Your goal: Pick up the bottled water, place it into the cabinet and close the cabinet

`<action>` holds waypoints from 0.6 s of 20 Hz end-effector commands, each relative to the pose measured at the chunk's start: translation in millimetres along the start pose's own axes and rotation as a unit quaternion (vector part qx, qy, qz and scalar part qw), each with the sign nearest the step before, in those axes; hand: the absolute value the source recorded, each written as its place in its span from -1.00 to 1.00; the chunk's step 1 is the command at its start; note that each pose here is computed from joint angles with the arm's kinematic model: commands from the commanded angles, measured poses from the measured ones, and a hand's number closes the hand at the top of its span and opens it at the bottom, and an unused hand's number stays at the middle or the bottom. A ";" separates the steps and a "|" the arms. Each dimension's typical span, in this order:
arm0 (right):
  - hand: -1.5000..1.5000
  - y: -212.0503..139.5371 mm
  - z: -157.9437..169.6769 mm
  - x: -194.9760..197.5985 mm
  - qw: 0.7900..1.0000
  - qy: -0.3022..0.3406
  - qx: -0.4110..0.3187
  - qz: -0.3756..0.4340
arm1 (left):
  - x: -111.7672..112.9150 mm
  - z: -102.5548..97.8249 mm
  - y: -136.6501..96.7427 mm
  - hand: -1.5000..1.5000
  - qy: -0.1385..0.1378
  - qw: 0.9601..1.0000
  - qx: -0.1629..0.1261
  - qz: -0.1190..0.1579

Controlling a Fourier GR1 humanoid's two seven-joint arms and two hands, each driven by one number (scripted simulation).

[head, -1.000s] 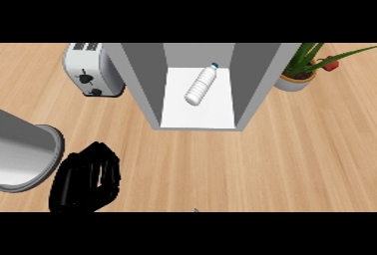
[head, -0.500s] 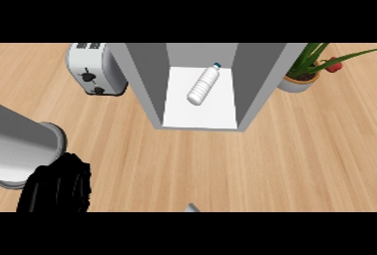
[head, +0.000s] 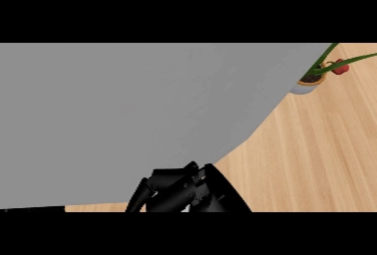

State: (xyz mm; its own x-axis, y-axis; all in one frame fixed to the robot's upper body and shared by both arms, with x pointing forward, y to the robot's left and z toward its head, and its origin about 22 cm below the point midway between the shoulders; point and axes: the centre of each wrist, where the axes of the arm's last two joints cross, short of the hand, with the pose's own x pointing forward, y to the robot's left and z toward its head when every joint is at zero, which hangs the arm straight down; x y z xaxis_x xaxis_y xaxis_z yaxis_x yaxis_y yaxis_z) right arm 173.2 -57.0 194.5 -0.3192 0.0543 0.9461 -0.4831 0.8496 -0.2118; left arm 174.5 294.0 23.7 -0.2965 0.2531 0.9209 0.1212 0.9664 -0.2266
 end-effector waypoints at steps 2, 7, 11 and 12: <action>1.00 -9.8 -68.8 -5.8 0.997 0.033 -0.040 -0.058 | -11.4 12.6 9.6 1.00 0.000 1.000 -0.004 0.001; 1.00 -53.1 -106.1 -31.1 0.993 0.058 -0.004 -0.103 | 7.1 22.3 22.8 1.00 0.007 1.000 0.003 0.001; 1.00 -78.4 -135.8 -73.5 0.993 0.079 -0.005 -0.087 | 5.0 17.7 33.9 1.00 -0.007 1.000 0.000 0.001; 1.00 -86.2 -146.6 -65.8 0.993 0.077 -0.014 -0.092 | 16.9 23.3 32.4 1.00 -0.002 1.000 -0.003 0.002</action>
State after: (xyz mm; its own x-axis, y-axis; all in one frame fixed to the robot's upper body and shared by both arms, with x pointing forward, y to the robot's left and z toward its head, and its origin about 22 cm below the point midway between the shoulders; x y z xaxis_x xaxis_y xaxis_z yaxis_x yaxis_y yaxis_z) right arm 310.7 -45.4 190.2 -0.1347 -0.0181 0.9907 -0.5236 0.8502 -0.0557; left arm 158.3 323.8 20.9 -0.3003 0.2531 0.9197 0.1224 0.9664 -0.2260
